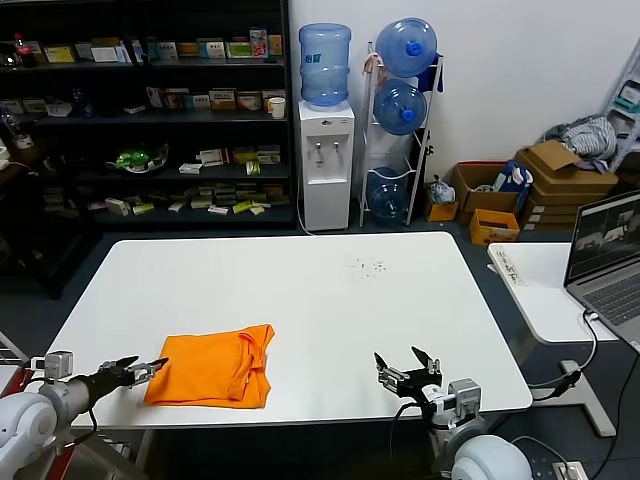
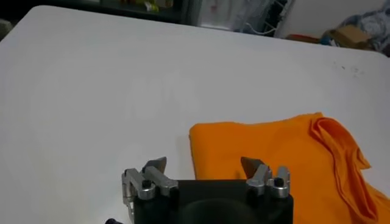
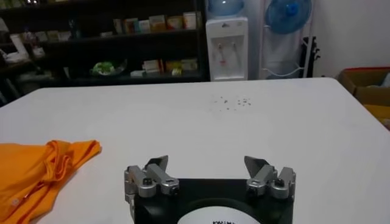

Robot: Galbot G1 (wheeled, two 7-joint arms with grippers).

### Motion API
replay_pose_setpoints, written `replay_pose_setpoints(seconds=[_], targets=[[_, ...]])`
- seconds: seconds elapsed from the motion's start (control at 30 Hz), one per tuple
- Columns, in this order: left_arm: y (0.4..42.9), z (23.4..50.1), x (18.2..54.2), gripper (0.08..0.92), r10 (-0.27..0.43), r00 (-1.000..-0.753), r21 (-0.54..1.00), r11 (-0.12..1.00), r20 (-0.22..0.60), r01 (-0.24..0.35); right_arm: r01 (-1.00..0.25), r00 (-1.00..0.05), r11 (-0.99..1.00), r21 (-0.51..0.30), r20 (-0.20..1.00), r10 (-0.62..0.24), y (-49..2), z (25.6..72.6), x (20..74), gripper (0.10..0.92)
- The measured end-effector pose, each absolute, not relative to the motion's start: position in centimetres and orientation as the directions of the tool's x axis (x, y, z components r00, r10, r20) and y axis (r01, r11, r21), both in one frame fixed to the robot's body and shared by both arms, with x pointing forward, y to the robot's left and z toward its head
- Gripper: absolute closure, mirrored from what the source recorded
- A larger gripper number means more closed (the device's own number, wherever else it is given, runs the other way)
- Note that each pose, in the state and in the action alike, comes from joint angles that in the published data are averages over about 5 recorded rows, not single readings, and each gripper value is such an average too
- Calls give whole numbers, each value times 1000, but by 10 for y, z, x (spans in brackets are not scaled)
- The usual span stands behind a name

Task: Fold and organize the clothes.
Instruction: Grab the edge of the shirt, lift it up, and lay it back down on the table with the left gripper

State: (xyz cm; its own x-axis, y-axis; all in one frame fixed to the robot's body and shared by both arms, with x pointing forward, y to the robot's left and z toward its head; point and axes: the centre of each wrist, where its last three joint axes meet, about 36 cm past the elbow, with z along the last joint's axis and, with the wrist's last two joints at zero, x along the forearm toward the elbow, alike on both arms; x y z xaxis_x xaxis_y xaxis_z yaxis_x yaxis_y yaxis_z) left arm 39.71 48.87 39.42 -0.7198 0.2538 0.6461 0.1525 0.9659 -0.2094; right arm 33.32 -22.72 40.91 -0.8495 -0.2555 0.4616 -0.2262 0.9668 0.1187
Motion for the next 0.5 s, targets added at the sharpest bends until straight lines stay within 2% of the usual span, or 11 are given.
replay_pose_setpoints(seconds=[0.5], targets=[[490,383,408,177,283,-680,-227,958,676,174,-213,-851,970,119,466,-244,-231,407,332,200]])
